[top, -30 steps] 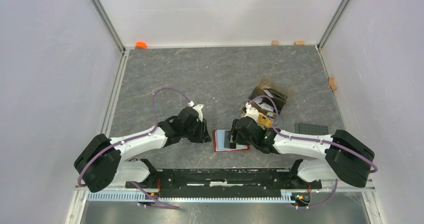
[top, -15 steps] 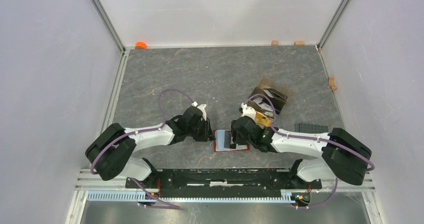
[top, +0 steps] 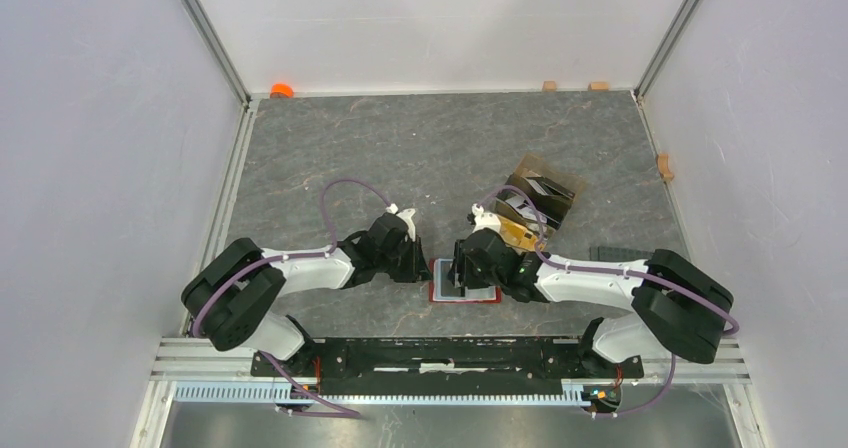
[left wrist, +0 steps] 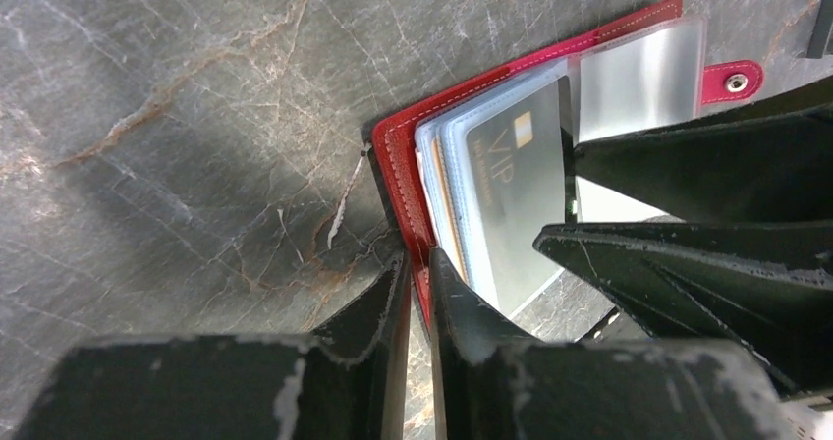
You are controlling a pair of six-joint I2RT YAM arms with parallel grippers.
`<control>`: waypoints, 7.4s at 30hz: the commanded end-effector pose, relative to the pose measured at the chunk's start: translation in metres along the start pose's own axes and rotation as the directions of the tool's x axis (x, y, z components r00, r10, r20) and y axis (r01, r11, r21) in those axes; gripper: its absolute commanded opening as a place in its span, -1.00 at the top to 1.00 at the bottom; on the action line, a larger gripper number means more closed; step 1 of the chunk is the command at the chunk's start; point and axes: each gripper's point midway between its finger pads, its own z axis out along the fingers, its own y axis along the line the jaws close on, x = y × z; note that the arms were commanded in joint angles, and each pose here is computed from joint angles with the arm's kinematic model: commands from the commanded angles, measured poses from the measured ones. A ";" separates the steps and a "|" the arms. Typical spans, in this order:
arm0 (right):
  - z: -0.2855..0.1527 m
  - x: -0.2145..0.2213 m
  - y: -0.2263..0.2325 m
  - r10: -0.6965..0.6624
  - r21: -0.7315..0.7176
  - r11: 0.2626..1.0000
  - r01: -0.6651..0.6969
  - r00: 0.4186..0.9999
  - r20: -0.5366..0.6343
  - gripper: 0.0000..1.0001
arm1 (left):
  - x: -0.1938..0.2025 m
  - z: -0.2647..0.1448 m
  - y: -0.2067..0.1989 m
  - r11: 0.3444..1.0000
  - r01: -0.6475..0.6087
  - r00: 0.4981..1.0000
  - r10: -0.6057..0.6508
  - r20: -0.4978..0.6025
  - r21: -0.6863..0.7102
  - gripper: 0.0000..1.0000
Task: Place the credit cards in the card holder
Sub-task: Insert the credit card into the card holder, then close the card holder at the center of the board.
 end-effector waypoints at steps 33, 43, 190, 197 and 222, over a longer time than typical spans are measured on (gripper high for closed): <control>-0.076 -0.021 -0.103 0.013 0.191 0.981 -0.015 1.000 0.012 -0.04 | -0.029 -0.036 -0.011 0.999 0.037 0.996 -0.037 0.087 -0.002 -0.17; -0.058 -0.015 -0.117 0.018 0.218 0.976 -0.024 0.999 0.027 0.12 | -0.027 -0.038 -0.009 0.999 0.054 0.995 -0.054 0.083 -0.001 -0.14; -0.021 0.023 0.064 -0.124 -0.621 0.779 0.089 0.992 -0.013 1.00 | -0.013 0.018 -0.018 0.984 0.118 0.993 -0.120 0.008 0.136 -0.23; -0.029 0.015 0.055 -0.192 -0.551 0.819 0.160 0.981 -0.001 0.13 | 0.015 0.029 0.015 0.995 0.095 0.993 -0.096 -0.069 -0.006 0.16; -0.029 0.005 -0.044 -0.108 -0.353 0.934 0.057 0.986 -0.124 0.06 | 0.023 0.025 0.029 0.996 0.072 0.996 -0.075 -0.056 -0.053 0.40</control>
